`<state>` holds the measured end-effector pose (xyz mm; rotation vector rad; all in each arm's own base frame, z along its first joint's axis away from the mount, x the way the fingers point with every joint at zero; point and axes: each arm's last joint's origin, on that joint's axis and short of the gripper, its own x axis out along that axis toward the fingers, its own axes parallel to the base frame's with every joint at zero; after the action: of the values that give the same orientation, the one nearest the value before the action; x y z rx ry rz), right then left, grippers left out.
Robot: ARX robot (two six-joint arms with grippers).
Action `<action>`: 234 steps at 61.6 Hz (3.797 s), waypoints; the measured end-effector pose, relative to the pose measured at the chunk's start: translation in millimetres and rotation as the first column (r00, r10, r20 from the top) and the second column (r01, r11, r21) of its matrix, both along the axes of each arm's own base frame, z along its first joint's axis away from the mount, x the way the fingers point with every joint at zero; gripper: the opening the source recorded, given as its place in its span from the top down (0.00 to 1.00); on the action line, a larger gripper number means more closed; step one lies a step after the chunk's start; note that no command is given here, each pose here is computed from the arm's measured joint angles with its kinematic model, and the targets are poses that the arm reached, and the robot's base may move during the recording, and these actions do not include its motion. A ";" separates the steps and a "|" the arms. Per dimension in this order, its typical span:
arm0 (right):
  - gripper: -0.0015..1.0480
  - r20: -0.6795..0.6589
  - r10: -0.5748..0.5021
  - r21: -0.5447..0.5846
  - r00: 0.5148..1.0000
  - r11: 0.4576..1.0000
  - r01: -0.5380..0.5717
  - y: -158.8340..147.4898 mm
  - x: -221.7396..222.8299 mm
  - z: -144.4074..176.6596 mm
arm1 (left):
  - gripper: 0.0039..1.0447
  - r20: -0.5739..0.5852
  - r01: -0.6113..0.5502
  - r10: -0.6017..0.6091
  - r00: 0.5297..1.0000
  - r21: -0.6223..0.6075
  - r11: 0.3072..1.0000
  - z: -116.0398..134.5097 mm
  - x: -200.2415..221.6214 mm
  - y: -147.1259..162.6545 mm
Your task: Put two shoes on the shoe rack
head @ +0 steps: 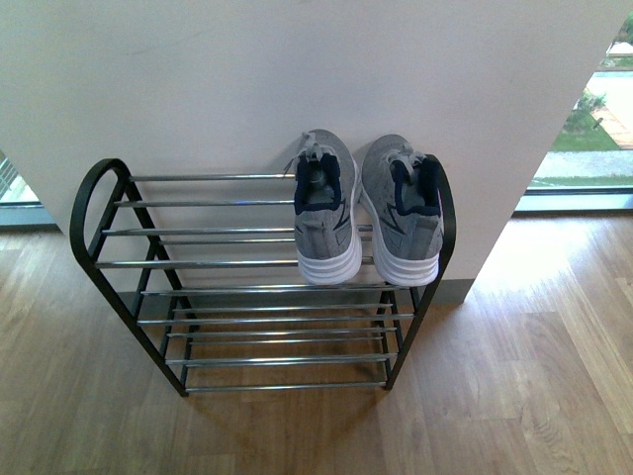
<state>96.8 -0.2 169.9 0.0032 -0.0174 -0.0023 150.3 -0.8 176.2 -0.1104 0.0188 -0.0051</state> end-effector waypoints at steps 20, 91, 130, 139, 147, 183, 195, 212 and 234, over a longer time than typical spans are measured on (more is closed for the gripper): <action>0.09 0.000 0.000 0.000 1.000 1.000 0.000 0.0 0.0 0.0 | 0.99 0.020 -0.005 0.003 1.000 0.093 0.996 -8.4 -16.5 0.6; 0.09 0.000 0.000 0.000 1.000 1.000 0.000 0.0 0.0 0.0 | 0.99 0.018 -0.006 0.004 1.000 0.100 0.995 -9.1 -52.3 0.7; 0.09 0.000 0.000 0.000 1.000 1.000 0.000 0.0 0.0 0.0 | 0.66 0.016 -0.005 0.003 1.000 0.100 0.995 -9.3 -52.4 0.7; 0.09 0.000 0.000 0.000 1.000 1.000 0.000 0.0 0.0 0.0 | 0.42 0.017 -0.005 0.003 1.000 0.100 0.995 -9.1 -52.4 0.7; 0.09 0.000 0.000 0.000 1.000 1.000 0.000 0.0 0.0 0.0 | 0.12 0.017 -0.005 0.003 1.000 0.100 0.995 -9.1 -52.4 0.7; 0.09 -0.001 -0.003 0.000 1.000 1.000 0.003 -0.1 0.0 -0.1 | 0.09 0.017 -0.005 0.003 1.000 0.103 0.995 -9.1 -52.4 0.7; 0.09 -0.001 0.002 0.000 1.000 1.000 -0.002 0.1 0.0 -0.1 | 0.09 0.017 -0.006 0.004 1.000 0.103 0.995 -9.1 -52.4 0.7; 0.09 0.000 0.001 0.000 1.000 1.000 -0.001 0.0 0.0 0.0 | 0.09 0.017 -0.006 0.004 1.000 0.103 0.995 -9.2 -52.4 0.7; 0.09 -0.002 0.000 0.000 1.000 1.000 0.000 0.0 0.0 -0.1 | 0.09 0.017 -0.005 0.003 1.000 0.103 0.995 -9.1 -52.4 0.7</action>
<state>96.8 -0.2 169.7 0.0032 -0.0158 -0.0023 97.8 -0.1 167.1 -0.0074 0.0021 -0.0011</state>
